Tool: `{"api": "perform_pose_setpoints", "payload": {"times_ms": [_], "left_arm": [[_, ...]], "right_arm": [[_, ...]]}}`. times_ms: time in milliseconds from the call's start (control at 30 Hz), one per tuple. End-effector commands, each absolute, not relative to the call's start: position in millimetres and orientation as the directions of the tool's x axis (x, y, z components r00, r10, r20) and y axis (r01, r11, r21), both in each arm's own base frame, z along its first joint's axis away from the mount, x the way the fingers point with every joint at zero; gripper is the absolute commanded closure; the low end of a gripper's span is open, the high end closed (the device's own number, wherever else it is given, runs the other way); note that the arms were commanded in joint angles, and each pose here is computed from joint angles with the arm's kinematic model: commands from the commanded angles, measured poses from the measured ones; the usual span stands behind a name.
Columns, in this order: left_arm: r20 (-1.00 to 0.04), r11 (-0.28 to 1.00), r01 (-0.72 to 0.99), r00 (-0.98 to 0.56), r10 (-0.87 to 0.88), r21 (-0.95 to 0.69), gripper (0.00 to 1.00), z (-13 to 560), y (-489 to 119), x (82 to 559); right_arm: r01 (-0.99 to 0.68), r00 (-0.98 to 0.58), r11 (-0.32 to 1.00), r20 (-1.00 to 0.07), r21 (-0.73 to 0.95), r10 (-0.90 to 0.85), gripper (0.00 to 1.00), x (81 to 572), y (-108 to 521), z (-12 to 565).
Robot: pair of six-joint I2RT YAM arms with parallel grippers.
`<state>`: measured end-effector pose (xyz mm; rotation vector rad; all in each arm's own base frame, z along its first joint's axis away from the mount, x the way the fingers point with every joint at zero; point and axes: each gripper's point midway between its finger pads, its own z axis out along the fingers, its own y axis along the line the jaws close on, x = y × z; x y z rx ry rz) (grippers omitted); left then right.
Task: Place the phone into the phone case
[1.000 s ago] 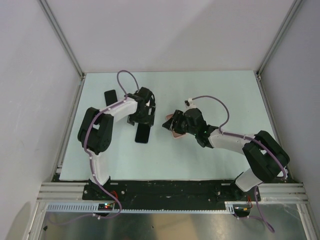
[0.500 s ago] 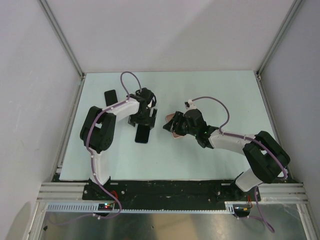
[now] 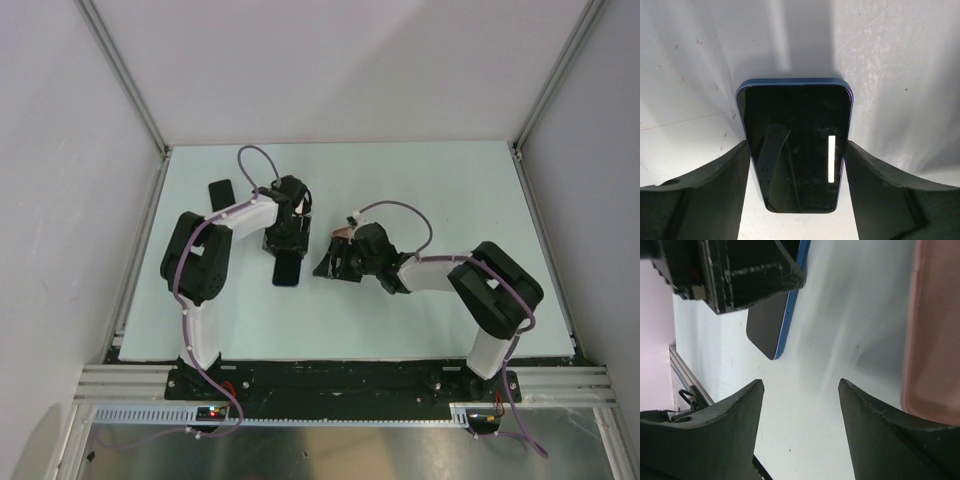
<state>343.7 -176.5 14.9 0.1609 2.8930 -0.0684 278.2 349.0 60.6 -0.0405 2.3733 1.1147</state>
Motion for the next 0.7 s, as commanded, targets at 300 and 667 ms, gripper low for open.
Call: {"api": "perform_pose_setpoints", "payload": {"times_ms": [300,667], "left_arm": [[-0.157,0.936,-0.083,-0.977,-0.144,-0.341,0.49,33.9,-218.0,328.4],[-0.126,0.895,-0.104,-0.977,-0.174,-0.434,0.48,40.1,-221.5,322.8]], "right_arm": [[-0.311,-0.891,0.564,-0.441,0.765,0.106,0.31,278.4,404.5,48.2],[-0.261,-0.916,0.548,-0.384,0.795,0.120,0.38,283.4,409.3,28.4]]}}
